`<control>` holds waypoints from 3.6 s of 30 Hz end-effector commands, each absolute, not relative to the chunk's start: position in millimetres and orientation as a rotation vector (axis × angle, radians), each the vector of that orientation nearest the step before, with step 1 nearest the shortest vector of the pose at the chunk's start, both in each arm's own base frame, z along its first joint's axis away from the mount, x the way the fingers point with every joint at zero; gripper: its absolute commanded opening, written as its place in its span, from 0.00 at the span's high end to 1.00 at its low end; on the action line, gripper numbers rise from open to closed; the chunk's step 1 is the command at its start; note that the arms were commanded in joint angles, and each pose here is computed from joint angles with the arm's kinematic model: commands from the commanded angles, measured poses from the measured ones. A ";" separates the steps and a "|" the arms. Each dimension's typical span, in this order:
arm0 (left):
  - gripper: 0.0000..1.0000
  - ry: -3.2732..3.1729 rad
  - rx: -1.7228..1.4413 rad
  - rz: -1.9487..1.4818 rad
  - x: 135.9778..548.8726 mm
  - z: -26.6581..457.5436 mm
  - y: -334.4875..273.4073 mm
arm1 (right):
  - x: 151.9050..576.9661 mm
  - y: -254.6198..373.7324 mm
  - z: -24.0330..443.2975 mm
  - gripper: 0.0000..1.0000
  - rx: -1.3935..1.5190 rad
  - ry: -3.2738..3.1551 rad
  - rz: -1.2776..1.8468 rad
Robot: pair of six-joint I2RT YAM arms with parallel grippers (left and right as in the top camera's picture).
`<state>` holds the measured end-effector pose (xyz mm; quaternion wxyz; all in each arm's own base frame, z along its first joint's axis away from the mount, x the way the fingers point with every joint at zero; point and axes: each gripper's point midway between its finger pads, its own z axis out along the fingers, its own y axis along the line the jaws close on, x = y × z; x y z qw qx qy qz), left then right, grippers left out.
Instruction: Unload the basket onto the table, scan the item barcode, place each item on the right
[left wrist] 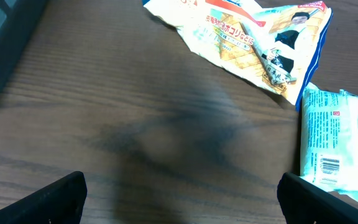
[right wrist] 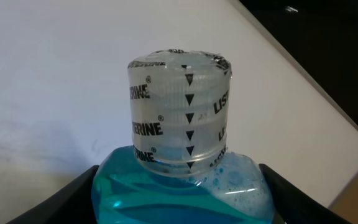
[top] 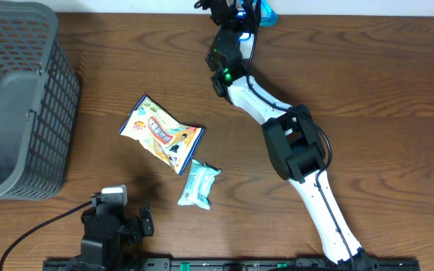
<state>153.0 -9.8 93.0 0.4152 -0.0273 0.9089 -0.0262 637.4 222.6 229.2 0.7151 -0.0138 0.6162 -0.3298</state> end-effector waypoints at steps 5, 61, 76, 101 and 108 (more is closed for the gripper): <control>0.02 2.290 -0.064 -0.077 151.3 91.2 -11.3 | 613.9 190.9 282.8 0.59 0.081 1.312 -0.919; 0.02 2.290 -0.064 -0.077 151.3 91.2 -11.3 | 544.0 -171.4 204.6 0.01 0.726 1.773 -1.775; 0.02 2.290 -0.064 -0.077 151.3 91.2 -11.3 | 411.9 97.7 497.9 0.01 0.445 1.616 -1.016; 0.02 2.290 -0.064 -0.077 151.3 91.2 -11.3 | 311.4 135.2 362.7 0.01 -0.071 1.663 -1.028; 0.02 2.290 -0.064 -0.077 151.3 91.2 -11.3 | 358.7 134.2 253.4 0.01 -0.375 1.709 -1.340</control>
